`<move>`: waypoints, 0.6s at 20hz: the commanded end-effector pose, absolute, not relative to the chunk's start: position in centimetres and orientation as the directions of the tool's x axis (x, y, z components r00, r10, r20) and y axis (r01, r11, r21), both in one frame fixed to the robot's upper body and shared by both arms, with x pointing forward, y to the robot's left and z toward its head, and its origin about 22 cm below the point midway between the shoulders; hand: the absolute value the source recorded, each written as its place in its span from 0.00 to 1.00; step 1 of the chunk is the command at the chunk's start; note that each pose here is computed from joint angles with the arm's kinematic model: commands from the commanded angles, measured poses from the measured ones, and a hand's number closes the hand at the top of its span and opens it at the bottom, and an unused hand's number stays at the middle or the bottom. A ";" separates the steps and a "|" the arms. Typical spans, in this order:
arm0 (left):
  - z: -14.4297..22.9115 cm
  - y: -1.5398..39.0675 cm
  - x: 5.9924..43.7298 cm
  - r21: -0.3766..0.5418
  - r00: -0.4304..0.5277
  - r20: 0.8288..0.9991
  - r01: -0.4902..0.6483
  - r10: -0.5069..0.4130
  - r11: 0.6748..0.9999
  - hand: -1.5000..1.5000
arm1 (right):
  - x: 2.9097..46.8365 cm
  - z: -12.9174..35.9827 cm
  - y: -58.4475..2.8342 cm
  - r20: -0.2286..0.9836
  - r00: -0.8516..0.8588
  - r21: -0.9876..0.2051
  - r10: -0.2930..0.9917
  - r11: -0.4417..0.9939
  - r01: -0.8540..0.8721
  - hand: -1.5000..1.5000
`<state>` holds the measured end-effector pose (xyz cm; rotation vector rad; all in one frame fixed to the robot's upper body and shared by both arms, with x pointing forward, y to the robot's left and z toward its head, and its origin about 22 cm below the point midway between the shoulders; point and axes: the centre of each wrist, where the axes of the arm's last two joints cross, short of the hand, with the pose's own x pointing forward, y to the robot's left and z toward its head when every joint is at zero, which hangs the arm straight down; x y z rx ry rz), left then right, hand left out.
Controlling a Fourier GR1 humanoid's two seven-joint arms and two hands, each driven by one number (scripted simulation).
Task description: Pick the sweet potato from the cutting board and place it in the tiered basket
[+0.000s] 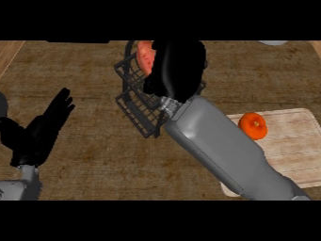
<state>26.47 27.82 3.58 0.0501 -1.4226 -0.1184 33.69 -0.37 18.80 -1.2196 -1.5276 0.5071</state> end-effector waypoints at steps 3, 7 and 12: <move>3.6 26.6 26.3 0.094 0.140 0.985 0.067 -0.102 0.993 0.50 | 35.8 16.4 -0.6 0.614 0.165 -0.712 0.772 0.451 0.539 0.00; 3.1 28.3 26.0 0.112 0.145 0.983 0.039 -0.116 0.993 0.50 | 36.6 15.9 -0.7 0.570 0.180 -0.747 0.802 0.414 0.521 0.00; 3.7 28.0 25.9 0.107 0.136 0.984 0.042 -0.111 0.993 0.50 | 37.2 16.2 -1.1 0.660 0.122 -0.662 0.741 0.498 0.559 0.00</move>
